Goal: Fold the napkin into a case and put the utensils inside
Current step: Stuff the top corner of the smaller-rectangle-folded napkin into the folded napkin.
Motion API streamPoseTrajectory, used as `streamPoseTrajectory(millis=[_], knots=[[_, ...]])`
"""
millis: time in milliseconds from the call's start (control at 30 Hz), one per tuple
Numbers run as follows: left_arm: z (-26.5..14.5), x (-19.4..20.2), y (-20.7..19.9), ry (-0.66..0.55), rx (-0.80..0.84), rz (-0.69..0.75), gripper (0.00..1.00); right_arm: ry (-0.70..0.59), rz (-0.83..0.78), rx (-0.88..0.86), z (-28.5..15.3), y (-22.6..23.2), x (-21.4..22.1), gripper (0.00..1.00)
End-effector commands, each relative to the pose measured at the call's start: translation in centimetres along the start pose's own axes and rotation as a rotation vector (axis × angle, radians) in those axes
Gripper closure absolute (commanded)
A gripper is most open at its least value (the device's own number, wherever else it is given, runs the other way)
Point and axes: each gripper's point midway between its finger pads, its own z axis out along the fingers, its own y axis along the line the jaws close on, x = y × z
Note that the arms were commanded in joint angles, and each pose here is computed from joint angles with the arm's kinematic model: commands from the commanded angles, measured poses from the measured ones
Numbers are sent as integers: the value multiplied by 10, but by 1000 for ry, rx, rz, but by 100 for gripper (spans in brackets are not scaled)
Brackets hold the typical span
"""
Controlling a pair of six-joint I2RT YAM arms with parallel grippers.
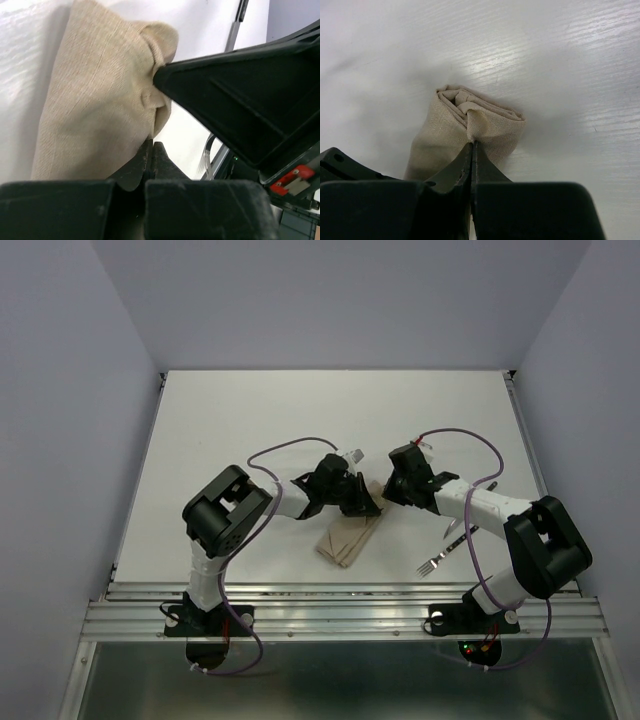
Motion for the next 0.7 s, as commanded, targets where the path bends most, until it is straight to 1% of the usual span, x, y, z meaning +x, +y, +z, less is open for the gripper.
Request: streamPoseTrajectory(millis=[0,133,233,333,400,533,667], knots=[[-21,-17,-19,-66,34,65,100,-28,17,-37,-1,8,-8,99],[-35,-28,-29,-94,62,93,100,-27,16,-36,-1,7,-8,99],[-42,-29,-47,-80,125,123,100,-24,17,-35,0,7,-7,99],[-48,-32,-57,-87,154,147,100,-19,18,-33,1,8,-7,99],[-49,-37,-49,-107,129,132,100,-22,19,-39,0,9,-8,99],[-40,-39,-17,-97,40,84,100,-29,19,-40,-2,10,-10,99],[-30,-38,-3,-86,-38,95,100,-31,18,-42,-2,10,-10,99]])
